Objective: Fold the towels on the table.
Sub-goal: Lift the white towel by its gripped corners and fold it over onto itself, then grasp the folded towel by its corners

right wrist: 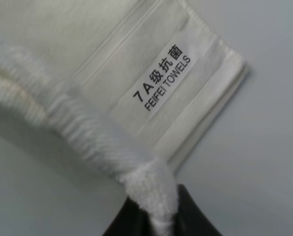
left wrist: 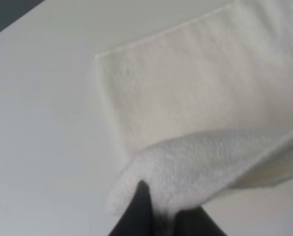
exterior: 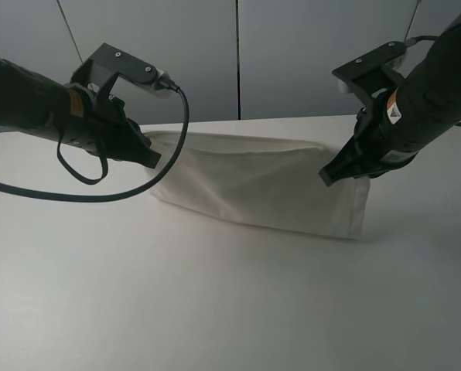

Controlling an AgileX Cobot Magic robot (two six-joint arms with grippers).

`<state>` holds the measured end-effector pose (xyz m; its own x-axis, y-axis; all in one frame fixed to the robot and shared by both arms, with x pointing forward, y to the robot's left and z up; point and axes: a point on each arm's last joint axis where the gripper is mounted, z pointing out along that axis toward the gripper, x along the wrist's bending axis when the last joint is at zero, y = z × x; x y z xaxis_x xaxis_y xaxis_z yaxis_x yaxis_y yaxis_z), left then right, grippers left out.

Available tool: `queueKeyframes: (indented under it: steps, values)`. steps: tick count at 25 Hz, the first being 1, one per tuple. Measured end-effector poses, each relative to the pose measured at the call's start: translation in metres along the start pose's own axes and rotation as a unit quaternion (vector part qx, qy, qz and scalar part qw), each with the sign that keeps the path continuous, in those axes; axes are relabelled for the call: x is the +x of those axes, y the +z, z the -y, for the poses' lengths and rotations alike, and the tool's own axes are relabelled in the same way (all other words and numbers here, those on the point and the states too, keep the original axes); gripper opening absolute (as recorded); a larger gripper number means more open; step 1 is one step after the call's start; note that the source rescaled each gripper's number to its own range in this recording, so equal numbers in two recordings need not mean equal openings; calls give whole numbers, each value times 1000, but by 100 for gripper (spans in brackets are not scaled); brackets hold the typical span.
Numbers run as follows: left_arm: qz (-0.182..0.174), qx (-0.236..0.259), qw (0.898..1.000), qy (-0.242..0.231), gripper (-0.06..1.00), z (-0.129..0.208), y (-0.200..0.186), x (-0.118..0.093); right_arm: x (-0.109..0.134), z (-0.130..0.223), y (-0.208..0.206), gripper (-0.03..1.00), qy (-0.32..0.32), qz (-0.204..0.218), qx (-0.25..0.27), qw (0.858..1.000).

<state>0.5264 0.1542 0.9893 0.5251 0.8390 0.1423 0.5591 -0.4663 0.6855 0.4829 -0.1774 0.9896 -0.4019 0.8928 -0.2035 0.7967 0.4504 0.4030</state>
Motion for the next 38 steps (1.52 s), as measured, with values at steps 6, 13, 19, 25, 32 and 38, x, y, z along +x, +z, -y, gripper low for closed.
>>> queueKeyframes:
  steps: [6, 13, 19, 25, 32, 38]
  values:
    - [3, -13, 1000, 4, 0, 1, 12, 1, -3, -3, 3, 0, 0, 18, -12, 1000]
    - [18, -52, 998, 6, 0, -1, 30, -4, -2, -8, 20, 0, 26, 35, -24, 999]
    - [12, -42, 999, -7, 0, 7, 50, 6, -1, -9, 37, 0, 36, 51, -22, 998]
    - [-2, -61, 998, -20, 1, 4, 56, 23, -7, -13, 57, 0, 81, 53, -44, 994]
    - [-6, -70, 997, -32, 88, 7, 66, 31, -23, -14, 65, 69, 129, 55, -52, 989]
    - [-7, -73, 997, -32, 93, 6, 69, 31, -27, -11, 64, 100, 154, 77, -40, 984]
